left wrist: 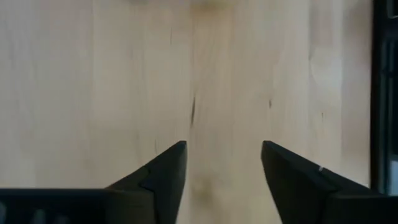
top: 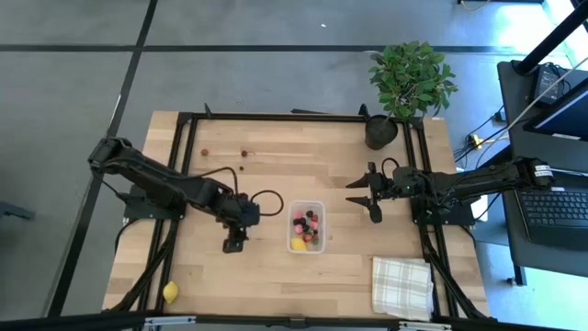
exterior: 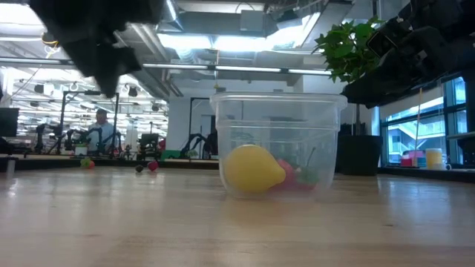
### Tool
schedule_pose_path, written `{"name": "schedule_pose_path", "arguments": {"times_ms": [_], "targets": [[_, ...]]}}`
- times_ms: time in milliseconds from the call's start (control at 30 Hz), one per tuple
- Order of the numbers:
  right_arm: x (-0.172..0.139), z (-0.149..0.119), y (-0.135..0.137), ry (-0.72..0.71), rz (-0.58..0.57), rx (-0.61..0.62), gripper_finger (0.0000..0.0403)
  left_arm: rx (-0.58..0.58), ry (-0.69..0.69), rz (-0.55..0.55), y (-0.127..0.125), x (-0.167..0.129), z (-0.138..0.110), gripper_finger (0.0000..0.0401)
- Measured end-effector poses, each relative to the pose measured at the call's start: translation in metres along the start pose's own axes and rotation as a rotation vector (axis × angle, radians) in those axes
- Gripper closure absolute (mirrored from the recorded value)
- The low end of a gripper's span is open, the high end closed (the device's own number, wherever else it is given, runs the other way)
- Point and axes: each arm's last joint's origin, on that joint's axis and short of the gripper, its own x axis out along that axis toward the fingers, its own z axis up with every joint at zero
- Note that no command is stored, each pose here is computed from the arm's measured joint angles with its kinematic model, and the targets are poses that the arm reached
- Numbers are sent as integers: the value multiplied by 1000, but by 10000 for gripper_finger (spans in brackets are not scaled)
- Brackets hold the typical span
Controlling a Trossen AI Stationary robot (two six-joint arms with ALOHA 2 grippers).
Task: Pick and placing Produce into tupperware
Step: Put the lemon into the transparent bin
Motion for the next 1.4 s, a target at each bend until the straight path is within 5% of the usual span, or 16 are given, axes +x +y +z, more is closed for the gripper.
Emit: {"name": "schedule_pose_path", "arguments": {"times_ms": [300,967,1200,1400], "targets": [[0,0,0,-1,0,-3,205,-420,225,126,3,6,-21,124],[1,0,0,4,0,-7,205,-1228,575,298,-78,-2,-92,125],[3,-4,0,30,-2,-14,205,-1411,560,291,-107,-3,-111,125],[8,-9,-1,71,-4,-33,205,-1399,568,342,-113,4,-120,125]]}}
